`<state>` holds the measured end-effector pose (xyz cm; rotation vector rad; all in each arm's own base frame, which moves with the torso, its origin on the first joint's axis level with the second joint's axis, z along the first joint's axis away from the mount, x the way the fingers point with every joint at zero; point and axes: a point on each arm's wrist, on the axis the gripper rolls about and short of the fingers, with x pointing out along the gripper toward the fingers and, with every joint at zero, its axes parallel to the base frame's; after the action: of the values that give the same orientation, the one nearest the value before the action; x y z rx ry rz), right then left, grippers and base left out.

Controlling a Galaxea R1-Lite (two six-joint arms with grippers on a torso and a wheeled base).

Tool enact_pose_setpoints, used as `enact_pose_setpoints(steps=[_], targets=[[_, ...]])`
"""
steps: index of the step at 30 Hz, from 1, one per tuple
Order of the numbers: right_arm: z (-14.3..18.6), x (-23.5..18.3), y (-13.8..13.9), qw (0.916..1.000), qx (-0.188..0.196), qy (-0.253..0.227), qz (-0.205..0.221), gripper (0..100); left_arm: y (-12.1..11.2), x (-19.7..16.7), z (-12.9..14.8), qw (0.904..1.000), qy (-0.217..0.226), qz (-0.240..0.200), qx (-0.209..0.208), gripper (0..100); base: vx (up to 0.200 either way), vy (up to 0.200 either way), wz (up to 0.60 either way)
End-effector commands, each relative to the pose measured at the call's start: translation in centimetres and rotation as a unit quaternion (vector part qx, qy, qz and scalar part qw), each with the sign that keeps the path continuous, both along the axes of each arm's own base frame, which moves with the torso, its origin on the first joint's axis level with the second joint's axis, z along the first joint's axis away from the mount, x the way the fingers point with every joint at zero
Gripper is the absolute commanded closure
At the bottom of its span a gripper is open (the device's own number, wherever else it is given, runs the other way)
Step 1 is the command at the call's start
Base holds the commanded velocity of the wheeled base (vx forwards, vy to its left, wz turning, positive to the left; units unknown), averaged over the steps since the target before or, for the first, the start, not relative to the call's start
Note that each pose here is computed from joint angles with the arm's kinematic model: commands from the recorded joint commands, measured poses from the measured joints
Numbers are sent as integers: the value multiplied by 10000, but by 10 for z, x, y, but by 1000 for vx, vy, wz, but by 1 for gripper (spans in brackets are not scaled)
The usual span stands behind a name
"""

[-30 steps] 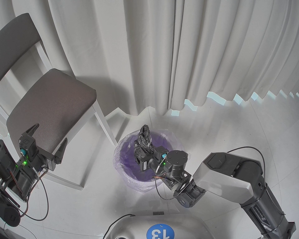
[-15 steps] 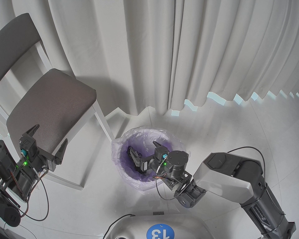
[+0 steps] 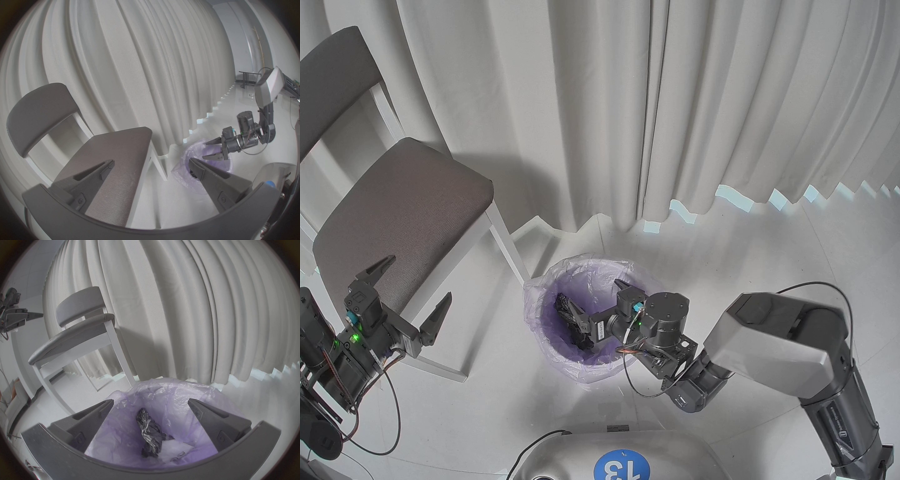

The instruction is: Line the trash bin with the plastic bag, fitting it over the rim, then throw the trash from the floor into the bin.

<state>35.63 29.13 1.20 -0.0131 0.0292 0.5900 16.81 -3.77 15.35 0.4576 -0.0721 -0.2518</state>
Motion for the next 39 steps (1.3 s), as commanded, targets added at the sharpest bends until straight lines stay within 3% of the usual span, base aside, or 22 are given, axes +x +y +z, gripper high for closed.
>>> enact_pose_setpoints(steps=[1, 4, 8, 10, 12, 14, 18, 22, 28, 39], targets=[[66, -18, -57, 9968, -613, 425, 269, 0, -10, -6, -10, 9986, 240, -466, 5, 0, 0, 0, 0], [76, -22, -75, 9951, -886, 396, 203, 0, -17, -9, -15, 9969, 372, -687, 28, 0, 0, 0, 0], [71, -21, -126, 9823, -1857, 224, -135, 0, -24, -9, -26, 9940, 666, -860, 117, 0, 0, 0, 0], [62, -20, -143, 9750, -2210, 208, -110, 0, -23, -9, -27, 9938, 696, -859, 125, 0, 0, 0, 0], [55, -20, -157, 9697, -2434, 202, 53, 0, -23, -9, -27, 9938, 698, -859, 118, 0, 0, 0, 0], [43, -23, -173, 9606, -2726, 128, 525, 0, -23, -9, -27, 9938, 688, -859, 123, 0, 0, 0, 0], [7, -25, -175, 9433, -3102, 166, 1173, 0, -23, -10, -28, 9936, 715, -867, 139, 0, 0, 0, 0], [-26, -19, -169, 9362, -3133, -197, 1580, 0, -23, -9, -30, 9934, 762, -851, 143, 0, 0, 0, 0], [-51, -10, -159, 9340, -3099, -228, 1764, 0, -22, -11, -32, 9931, 806, -842, 154, 0, 0, 0, 0], [-62, 20, -149, 9347, -2934, -481, 1948, 0, -22, -11, -35, 9924, 895, -826, 179, 0, 0, 0, 0]])
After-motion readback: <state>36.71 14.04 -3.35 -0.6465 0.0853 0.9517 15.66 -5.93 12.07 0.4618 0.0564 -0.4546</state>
